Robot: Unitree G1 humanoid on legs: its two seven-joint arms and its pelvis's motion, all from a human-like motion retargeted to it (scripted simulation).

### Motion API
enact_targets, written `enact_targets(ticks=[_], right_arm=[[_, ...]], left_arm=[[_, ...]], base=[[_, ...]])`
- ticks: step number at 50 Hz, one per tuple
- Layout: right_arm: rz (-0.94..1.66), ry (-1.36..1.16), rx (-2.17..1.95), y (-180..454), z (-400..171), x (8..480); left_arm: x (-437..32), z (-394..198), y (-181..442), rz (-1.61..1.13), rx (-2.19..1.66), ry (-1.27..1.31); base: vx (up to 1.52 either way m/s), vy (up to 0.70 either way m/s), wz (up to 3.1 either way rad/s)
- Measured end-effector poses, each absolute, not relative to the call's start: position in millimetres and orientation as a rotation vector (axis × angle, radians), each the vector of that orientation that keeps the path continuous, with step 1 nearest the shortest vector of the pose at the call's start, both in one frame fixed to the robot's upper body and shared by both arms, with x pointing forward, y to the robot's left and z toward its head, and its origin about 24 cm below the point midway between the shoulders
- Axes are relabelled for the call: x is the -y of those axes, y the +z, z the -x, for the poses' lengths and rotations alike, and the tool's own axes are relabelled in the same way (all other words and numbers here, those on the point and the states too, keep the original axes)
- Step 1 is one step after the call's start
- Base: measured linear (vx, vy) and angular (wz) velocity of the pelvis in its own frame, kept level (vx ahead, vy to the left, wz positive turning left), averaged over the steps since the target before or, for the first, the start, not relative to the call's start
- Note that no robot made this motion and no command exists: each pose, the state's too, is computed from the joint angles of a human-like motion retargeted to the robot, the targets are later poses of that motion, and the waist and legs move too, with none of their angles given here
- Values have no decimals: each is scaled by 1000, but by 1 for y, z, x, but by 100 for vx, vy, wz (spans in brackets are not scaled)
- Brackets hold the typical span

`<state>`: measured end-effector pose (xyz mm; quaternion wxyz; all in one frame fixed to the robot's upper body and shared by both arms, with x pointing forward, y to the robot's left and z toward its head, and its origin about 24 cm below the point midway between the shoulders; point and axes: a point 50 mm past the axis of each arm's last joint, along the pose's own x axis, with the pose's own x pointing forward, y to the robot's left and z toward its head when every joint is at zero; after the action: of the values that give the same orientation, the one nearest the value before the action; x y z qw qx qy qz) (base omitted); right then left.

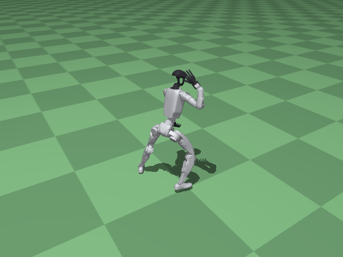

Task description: Kungfu

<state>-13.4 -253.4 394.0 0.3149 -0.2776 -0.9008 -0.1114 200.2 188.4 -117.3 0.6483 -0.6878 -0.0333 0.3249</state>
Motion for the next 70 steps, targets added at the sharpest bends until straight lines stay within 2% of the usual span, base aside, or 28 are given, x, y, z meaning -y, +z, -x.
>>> enact_targets(ticks=[2, 8, 14, 23, 41, 54, 60, 70], right_arm=[[799, -408, 2335, 381, 23, 248], [879, -424, 2176, 368, 9, 244], [813, -442, 2139, 364, 4, 249], [846, -498, 2079, 365, -2, 253], [835, -525, 2008, 363, -8, 258], [782, -551, 1941, 355, -17, 265], [638, -484, 1869, 358, -46, 276], [331, -273, 1707, 369, -134, 278]], left_arm=[[-183, -207, -116, 1572, 20, 671], [-180, -239, -96, 1456, -52, 425], [-177, -270, -70, 1314, -64, 198], [-167, -292, -49, 1160, -85, 29], [-182, -275, -62, 1103, -122, 76], [-207, -237, -91, 994, -277, 145], [-226, -189, -119, 873, -463, 245], [-246, -111, -148, 724, -774, 341]], base=[[-22, -16, -24], [-10, 1, -41], [-3, 10, -13], [2, 15, 5], [3, 5, 9], [-3, 12, -17], [-1, 38, -183], [-20, 32, -162]])
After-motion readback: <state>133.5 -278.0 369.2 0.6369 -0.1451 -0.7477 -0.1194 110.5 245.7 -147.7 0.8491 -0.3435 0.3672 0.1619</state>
